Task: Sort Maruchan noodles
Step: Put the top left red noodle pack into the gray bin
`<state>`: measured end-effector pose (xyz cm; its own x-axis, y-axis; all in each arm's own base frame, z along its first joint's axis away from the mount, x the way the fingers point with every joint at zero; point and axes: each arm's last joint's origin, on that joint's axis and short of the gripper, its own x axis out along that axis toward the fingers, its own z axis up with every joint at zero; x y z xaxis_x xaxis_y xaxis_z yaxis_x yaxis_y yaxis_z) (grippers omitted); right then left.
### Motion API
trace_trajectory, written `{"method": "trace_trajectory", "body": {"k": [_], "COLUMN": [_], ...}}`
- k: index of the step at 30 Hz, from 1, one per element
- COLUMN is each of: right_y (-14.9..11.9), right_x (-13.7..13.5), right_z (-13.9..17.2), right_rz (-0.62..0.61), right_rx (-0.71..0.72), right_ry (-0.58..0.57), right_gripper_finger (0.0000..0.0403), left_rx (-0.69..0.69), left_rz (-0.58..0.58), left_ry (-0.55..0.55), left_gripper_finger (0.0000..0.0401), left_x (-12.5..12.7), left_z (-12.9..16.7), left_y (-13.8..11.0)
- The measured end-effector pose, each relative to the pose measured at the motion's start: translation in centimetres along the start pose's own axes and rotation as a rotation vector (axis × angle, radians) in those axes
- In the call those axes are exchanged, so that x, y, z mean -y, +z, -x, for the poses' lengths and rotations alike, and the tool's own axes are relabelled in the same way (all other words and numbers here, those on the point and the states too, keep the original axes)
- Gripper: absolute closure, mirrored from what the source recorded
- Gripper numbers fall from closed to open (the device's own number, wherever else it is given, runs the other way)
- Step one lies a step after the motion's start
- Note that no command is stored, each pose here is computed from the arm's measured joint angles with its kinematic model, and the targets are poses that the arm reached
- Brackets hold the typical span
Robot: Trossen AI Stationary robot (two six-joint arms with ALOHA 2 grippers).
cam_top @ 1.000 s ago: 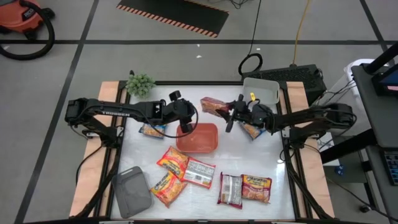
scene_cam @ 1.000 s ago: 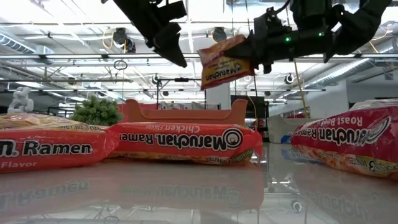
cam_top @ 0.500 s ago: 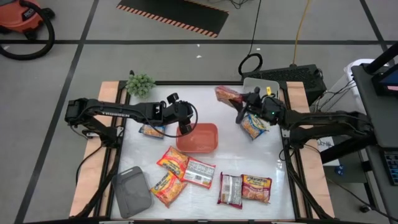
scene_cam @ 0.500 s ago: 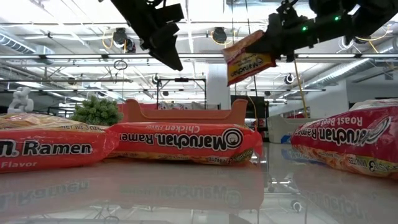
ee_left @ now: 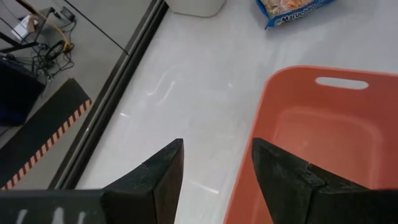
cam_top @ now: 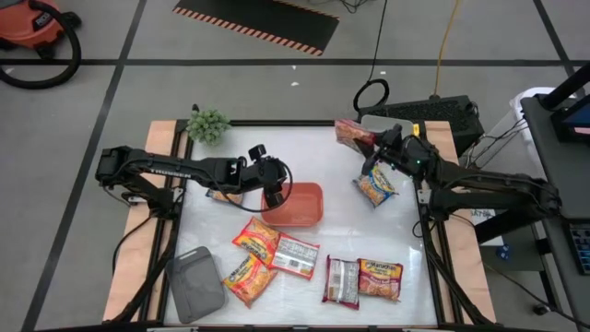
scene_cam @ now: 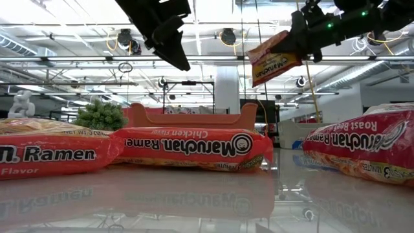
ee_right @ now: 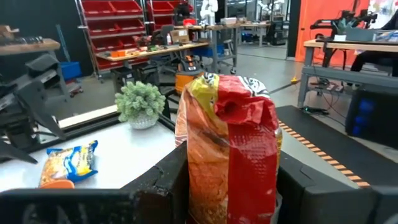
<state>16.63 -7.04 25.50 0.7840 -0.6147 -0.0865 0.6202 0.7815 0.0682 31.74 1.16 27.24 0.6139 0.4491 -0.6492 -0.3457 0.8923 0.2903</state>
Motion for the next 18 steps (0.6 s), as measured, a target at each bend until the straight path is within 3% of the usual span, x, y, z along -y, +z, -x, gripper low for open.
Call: {"method": "trace_trajectory", "body": {"k": [18], "right_y": [-0.9], "right_x": [3.3], "right_z": [0.8], "right_rz": [-0.007], "right_rx": [-0.135], "right_ry": [-0.185], "right_gripper_finger": [0.0264], "left_rx": [-0.020], "left_rz": [0.009], "left_ry": [-0.011], "left_gripper_finger": [0.0206], "left_x": [0.5], "left_z": [0.3], "left_y": [-0.3]}}
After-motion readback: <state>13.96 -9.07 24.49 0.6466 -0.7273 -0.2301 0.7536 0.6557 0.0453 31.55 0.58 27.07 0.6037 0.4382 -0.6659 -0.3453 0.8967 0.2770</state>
